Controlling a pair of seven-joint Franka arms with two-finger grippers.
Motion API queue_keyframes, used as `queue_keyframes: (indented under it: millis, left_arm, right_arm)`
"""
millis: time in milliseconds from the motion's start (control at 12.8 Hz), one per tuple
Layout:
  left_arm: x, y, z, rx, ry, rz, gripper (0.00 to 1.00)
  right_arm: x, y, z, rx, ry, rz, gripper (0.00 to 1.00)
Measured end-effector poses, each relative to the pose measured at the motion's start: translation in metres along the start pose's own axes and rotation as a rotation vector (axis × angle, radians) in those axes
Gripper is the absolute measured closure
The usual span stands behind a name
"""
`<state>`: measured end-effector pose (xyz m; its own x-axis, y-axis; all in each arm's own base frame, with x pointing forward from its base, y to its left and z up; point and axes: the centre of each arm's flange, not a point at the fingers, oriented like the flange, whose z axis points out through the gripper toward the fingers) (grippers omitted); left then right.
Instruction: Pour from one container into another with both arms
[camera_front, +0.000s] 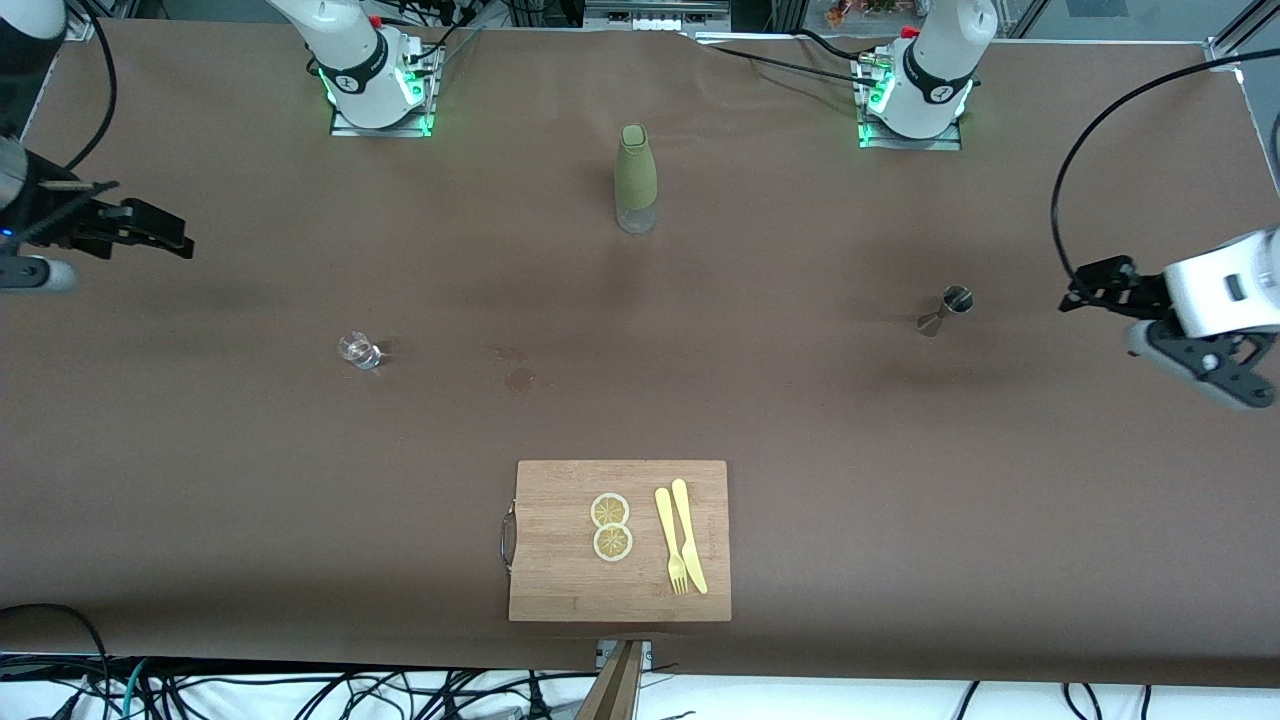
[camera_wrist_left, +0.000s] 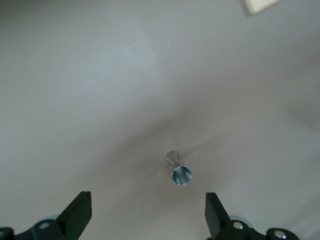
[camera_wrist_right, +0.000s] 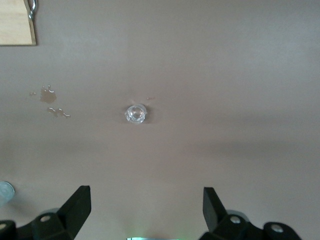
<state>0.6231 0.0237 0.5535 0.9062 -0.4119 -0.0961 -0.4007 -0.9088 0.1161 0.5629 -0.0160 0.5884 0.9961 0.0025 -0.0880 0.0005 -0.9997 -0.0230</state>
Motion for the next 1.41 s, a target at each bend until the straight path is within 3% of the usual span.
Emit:
queue_keyframes:
  millis: [234, 391, 703, 1016, 1406]
  left_arm:
    - [-0.017, 0.025, -0.030, 0.004, -0.002, -0.213, 0.00]
    - [-0.023, 0.050, -0.043, 0.014, -0.015, -0.271, 0.00]
    - [-0.037, 0.057, -0.049, 0.003, -0.062, -0.302, 0.00]
    - [-0.038, 0.057, -0.048, 0.000, -0.070, -0.341, 0.00]
    - [-0.031, 0.069, -0.044, 0.001, -0.077, -0.328, 0.00]
  right_arm:
    - [-0.004, -0.004, -0.008, 0.000, 0.015, -0.008, 0.00]
    - [-0.003, -0.007, -0.008, -0.001, 0.022, -0.011, 0.00]
    - [-0.002, -0.008, -0.007, -0.001, 0.020, -0.013, 0.00]
    - [-0.003, -0.023, -0.006, -0.040, 0.016, -0.047, 0.00]
    - [-0.003, -0.028, -0.006, -0.048, 0.016, -0.053, 0.00]
